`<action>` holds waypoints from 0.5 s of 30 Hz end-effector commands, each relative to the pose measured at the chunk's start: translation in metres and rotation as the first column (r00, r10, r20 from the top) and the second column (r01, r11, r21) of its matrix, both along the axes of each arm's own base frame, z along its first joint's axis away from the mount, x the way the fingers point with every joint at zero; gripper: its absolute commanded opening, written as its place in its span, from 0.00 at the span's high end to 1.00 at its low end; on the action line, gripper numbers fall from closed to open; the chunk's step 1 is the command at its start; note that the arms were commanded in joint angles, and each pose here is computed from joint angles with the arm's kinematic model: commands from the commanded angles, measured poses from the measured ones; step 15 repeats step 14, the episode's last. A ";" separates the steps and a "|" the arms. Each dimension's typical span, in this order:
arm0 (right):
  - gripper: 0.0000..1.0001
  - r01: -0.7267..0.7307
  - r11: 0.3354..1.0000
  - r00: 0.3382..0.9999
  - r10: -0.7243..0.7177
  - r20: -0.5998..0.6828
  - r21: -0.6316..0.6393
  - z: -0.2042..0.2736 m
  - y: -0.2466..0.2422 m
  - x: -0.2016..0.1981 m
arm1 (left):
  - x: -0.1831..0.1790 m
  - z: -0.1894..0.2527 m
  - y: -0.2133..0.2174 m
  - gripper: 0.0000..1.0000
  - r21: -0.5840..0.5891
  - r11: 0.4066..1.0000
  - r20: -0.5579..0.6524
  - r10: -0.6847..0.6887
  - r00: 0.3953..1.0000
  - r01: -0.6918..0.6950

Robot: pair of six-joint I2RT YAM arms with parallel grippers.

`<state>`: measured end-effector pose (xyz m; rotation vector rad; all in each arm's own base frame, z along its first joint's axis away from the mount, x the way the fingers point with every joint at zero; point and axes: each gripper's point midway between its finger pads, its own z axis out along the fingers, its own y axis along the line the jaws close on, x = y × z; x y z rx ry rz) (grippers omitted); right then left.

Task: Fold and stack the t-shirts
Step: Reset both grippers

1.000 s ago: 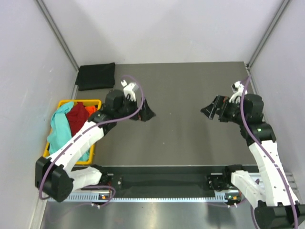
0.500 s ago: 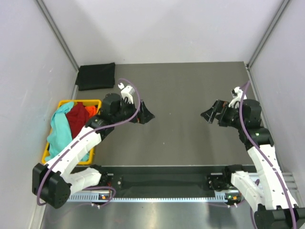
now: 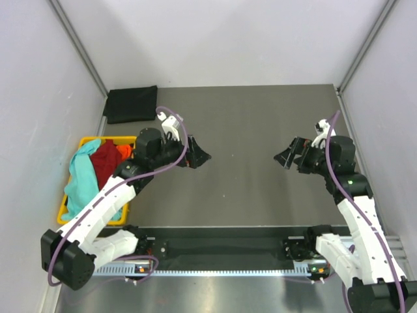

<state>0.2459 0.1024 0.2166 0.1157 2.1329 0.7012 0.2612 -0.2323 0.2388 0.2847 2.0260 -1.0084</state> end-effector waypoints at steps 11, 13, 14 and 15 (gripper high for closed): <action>0.00 0.000 1.000 0.999 -0.001 0.042 0.001 0.006 0.001 0.005 | 0.002 0.037 0.002 0.01 -0.052 0.999 0.107 0.013 0.994 -0.008; 0.01 0.001 1.000 0.999 0.000 0.046 -0.002 0.006 0.001 0.004 | 0.001 0.040 0.002 0.01 -0.055 0.998 0.112 0.015 0.994 -0.009; 0.00 -0.001 1.000 0.999 0.001 0.049 -0.001 0.007 0.001 0.004 | 0.001 0.039 0.002 0.01 -0.054 0.999 0.109 0.014 0.994 -0.008; 0.00 -0.001 1.000 0.999 0.001 0.049 -0.001 0.007 0.001 0.004 | 0.001 0.039 0.002 0.01 -0.054 0.999 0.109 0.014 0.994 -0.008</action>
